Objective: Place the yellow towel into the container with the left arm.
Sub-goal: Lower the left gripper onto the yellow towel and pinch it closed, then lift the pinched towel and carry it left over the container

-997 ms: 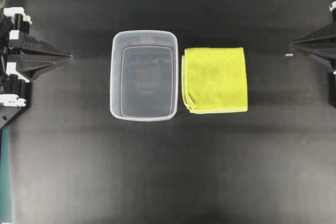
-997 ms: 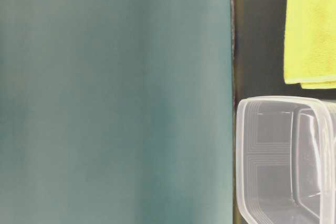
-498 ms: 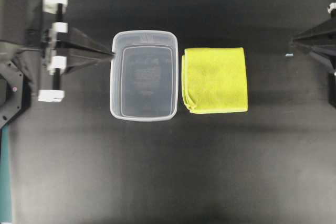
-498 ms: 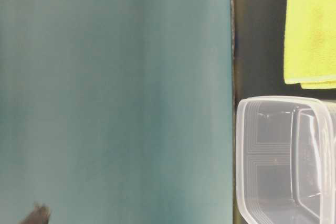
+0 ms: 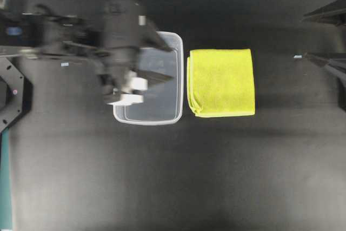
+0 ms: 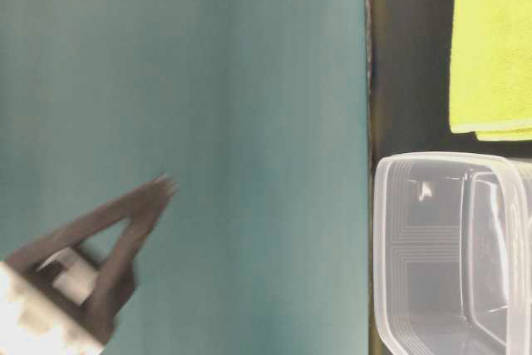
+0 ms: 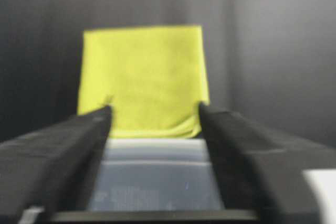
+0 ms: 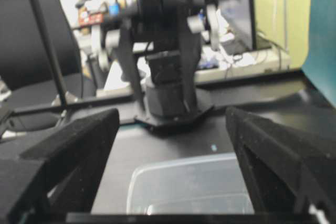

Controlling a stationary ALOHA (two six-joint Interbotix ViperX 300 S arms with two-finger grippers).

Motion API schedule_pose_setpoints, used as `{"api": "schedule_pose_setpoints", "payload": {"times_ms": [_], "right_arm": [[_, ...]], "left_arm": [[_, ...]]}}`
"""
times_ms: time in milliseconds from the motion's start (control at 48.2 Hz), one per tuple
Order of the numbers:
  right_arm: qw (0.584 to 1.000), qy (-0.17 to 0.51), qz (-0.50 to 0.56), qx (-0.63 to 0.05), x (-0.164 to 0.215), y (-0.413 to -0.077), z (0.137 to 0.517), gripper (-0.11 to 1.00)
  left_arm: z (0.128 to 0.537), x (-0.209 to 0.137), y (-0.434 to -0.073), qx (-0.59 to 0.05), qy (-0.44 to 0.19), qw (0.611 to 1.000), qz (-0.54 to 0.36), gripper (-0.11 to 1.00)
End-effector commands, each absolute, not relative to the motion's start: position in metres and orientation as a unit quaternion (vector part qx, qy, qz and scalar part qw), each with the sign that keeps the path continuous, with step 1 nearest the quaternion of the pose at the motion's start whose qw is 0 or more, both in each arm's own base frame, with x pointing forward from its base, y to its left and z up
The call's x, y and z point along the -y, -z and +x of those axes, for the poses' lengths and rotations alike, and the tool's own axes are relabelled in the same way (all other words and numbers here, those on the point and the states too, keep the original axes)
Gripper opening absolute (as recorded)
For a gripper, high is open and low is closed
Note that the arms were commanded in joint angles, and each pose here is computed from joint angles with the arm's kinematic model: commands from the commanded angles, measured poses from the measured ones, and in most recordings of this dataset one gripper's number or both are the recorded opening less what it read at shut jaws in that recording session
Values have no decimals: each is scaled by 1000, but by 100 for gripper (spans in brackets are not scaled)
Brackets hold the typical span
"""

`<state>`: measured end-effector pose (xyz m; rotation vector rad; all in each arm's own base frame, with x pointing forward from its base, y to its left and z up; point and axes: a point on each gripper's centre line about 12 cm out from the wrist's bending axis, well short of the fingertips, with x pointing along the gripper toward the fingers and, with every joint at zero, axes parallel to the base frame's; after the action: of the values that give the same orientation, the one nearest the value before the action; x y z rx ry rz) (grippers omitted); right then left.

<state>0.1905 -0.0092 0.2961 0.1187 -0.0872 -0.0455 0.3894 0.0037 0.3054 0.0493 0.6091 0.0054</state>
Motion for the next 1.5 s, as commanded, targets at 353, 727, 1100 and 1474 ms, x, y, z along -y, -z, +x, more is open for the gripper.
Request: {"api": "schedule_pose_setpoints", "payload": {"times_ms": [353, 727, 1100, 1474], "right_arm": [[995, 23, 58, 75, 10, -315, 182, 79], [996, 19, 61, 64, 8, -318, 174, 79], [996, 18, 59, 66, 7, -321, 165, 79], [996, 18, 58, 69, 7, -322, 163, 79]], "left_arm": [[517, -6, -218, -446, 2, 894, 38, 90], [557, -11, -132, -498, 26, 863, 77, 91], [551, -18, -97, -543, 22, 836, 70, 89], [558, 6, -129, -515, 43, 851, 92, 9]]}}
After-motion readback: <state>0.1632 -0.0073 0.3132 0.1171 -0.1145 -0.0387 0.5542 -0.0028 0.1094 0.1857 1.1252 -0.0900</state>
